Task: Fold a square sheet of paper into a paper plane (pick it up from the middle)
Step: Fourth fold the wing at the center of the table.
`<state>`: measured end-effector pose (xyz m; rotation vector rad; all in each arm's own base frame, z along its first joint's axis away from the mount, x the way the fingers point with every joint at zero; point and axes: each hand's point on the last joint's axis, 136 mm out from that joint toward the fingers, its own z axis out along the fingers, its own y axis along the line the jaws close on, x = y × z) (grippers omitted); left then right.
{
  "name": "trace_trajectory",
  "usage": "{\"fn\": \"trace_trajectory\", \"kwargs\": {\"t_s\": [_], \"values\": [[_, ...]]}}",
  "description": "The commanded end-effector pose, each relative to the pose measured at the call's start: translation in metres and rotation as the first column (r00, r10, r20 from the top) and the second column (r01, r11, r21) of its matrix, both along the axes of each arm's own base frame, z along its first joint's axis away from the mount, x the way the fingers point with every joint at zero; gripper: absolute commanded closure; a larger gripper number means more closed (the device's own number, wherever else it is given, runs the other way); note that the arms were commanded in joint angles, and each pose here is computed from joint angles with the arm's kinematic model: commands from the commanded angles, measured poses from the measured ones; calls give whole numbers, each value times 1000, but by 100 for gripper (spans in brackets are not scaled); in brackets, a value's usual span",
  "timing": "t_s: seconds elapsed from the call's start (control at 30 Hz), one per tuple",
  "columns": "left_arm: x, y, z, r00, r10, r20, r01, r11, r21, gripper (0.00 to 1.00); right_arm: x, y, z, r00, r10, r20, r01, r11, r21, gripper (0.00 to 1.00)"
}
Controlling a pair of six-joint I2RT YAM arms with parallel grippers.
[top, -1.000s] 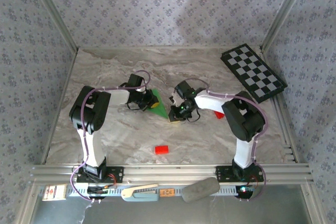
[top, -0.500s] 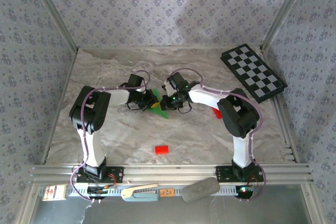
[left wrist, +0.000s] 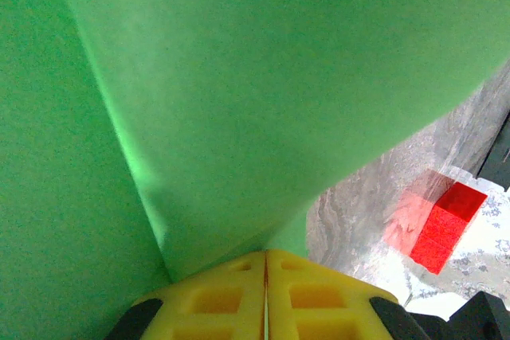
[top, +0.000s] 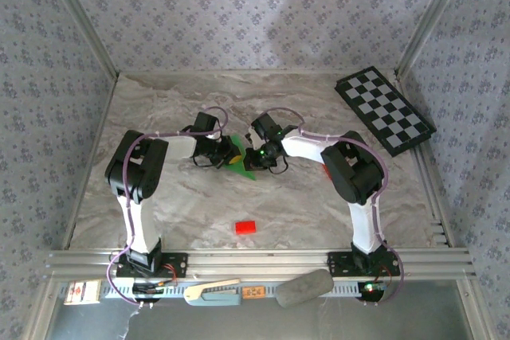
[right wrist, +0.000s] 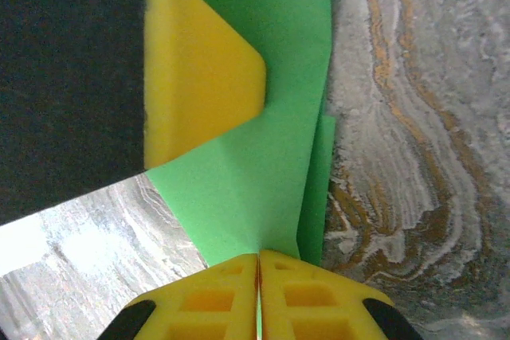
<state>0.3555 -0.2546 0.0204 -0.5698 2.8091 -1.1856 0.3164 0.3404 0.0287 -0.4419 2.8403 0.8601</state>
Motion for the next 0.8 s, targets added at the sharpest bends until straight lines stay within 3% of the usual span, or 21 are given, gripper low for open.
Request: {"fn": "trace_trajectory", "kwargs": {"t_s": [0.0,0.43,0.77], "values": [[-14,23,-32,993,59,-103,-48,993,107,90,-2,-14,-18,999,-32,-30,29,996,-82,90],[15,2,23,988,-91,127,92,996,3,83,-19,-40,-49,993,-50,-111,24,975,-219,90],[26,10,16,984,-109,142,103,993,51,83,-24,-49,-59,990,-54,-133,16,961,-276,90]]}}
